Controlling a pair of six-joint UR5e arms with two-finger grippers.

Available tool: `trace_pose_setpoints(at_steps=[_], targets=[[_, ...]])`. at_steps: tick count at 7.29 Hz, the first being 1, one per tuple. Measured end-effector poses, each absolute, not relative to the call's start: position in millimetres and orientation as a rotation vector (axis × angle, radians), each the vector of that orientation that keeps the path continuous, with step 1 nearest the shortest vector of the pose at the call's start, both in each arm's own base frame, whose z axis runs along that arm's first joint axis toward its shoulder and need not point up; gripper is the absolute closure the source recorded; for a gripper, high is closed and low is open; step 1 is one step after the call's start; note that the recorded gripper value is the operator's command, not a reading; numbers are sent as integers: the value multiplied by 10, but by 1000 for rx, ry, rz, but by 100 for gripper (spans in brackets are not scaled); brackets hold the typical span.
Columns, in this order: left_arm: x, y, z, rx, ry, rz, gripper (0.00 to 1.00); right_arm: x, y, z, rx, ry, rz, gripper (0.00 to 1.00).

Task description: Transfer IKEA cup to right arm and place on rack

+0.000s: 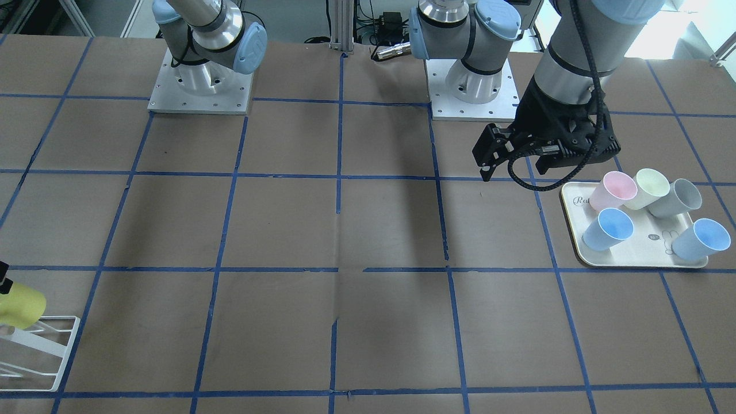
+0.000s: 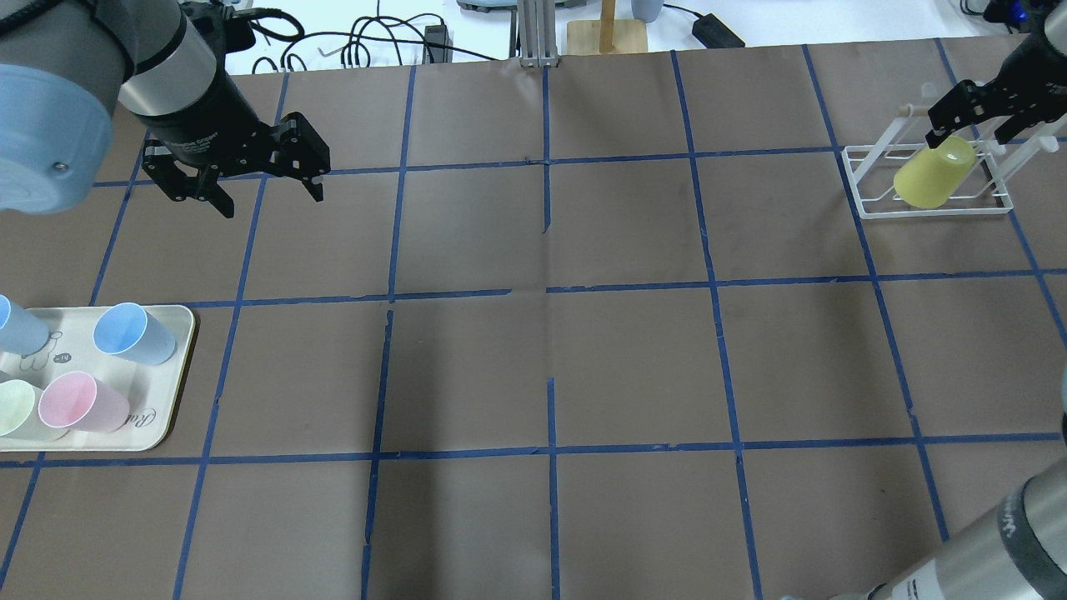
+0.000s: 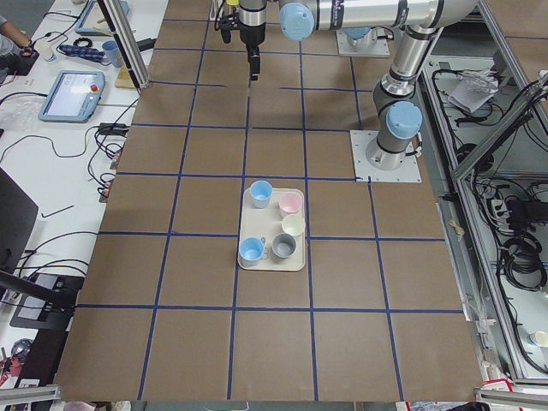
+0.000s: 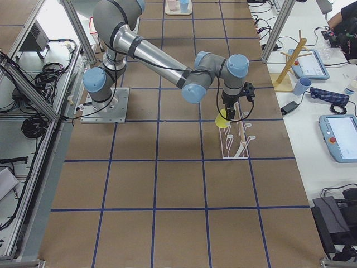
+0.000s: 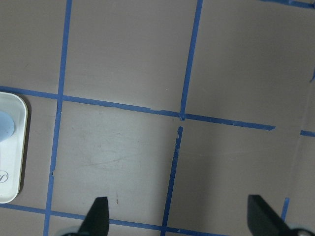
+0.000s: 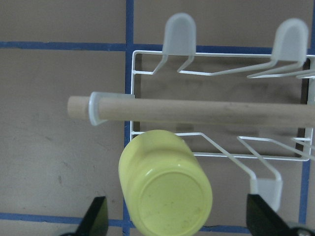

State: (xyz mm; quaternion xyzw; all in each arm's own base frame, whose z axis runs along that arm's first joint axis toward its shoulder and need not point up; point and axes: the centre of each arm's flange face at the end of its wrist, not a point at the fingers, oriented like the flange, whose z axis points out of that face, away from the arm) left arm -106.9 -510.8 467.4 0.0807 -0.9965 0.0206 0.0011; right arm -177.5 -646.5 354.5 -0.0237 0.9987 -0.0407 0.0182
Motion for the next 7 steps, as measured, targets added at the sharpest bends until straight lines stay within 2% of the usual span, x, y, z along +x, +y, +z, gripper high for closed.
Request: trace_pose_setpoints(at_steps=[3,5,7], targets=[[-1067,-5108,4677,248,-3129,66,0,-1192,-6108,4404,-35,3083,-30,0],[-973,-5120,4688,261,-3127,69,0,-381,-5575,5039,56,3077,9,0],[-854,-5126,4698,277,-3119,70,0,422,-5023,5222,130,3077,35,0]])
